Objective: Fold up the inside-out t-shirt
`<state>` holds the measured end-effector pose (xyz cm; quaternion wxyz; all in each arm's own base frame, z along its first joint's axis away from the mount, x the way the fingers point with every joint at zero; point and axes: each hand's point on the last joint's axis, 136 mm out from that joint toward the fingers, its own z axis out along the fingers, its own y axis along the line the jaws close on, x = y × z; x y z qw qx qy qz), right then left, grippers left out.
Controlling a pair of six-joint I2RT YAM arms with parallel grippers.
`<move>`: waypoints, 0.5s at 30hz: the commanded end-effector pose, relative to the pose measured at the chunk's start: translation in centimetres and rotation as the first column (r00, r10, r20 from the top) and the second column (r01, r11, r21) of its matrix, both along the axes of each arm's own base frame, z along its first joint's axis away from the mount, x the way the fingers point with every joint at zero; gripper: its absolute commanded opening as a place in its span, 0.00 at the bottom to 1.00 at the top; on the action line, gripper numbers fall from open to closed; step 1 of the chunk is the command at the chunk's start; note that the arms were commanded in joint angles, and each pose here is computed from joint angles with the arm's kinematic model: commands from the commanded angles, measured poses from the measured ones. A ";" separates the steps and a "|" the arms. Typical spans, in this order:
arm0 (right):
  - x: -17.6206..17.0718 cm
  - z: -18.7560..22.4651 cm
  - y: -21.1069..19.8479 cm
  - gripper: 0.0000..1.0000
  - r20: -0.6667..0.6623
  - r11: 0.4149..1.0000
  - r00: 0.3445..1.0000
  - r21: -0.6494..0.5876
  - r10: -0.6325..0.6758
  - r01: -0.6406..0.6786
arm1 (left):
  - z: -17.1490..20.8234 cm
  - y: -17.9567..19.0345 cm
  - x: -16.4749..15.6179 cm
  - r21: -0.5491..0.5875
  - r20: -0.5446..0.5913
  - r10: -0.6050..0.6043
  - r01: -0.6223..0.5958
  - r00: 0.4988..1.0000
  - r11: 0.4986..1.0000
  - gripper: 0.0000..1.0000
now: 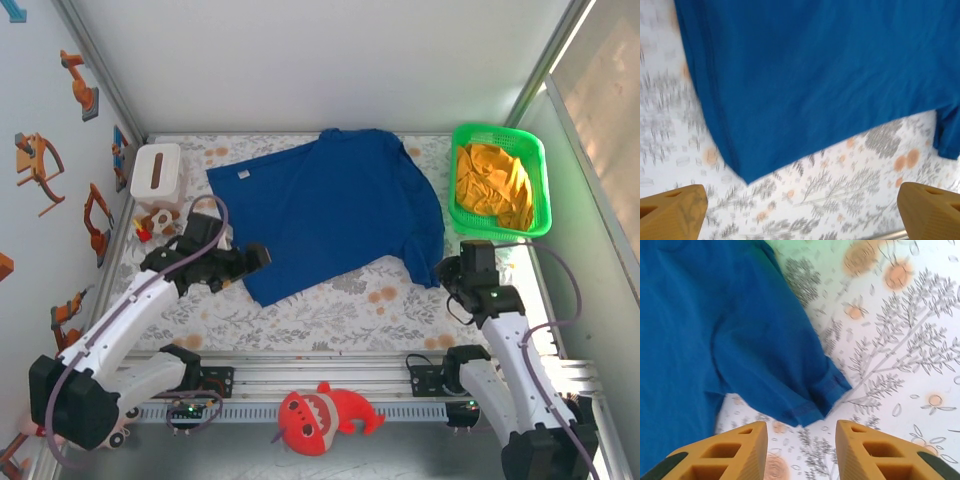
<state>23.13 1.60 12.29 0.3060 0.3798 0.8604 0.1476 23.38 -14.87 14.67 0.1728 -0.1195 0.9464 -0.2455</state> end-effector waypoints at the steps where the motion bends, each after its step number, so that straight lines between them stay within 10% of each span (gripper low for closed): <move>1: 1.7 2.8 0.1 0.39 0.078 1.000 0.997 0.002 -0.001 0.001 | 1.6 0.5 3.3 0.029 0.049 -0.030 0.029 0.998 0.999 0.99; 15: 12.8 2.2 6.8 0.35 0.085 0.989 0.985 -0.018 0.150 -0.149 | -2.6 -0.7 27.2 0.037 0.045 -0.075 0.073 0.996 0.997 0.99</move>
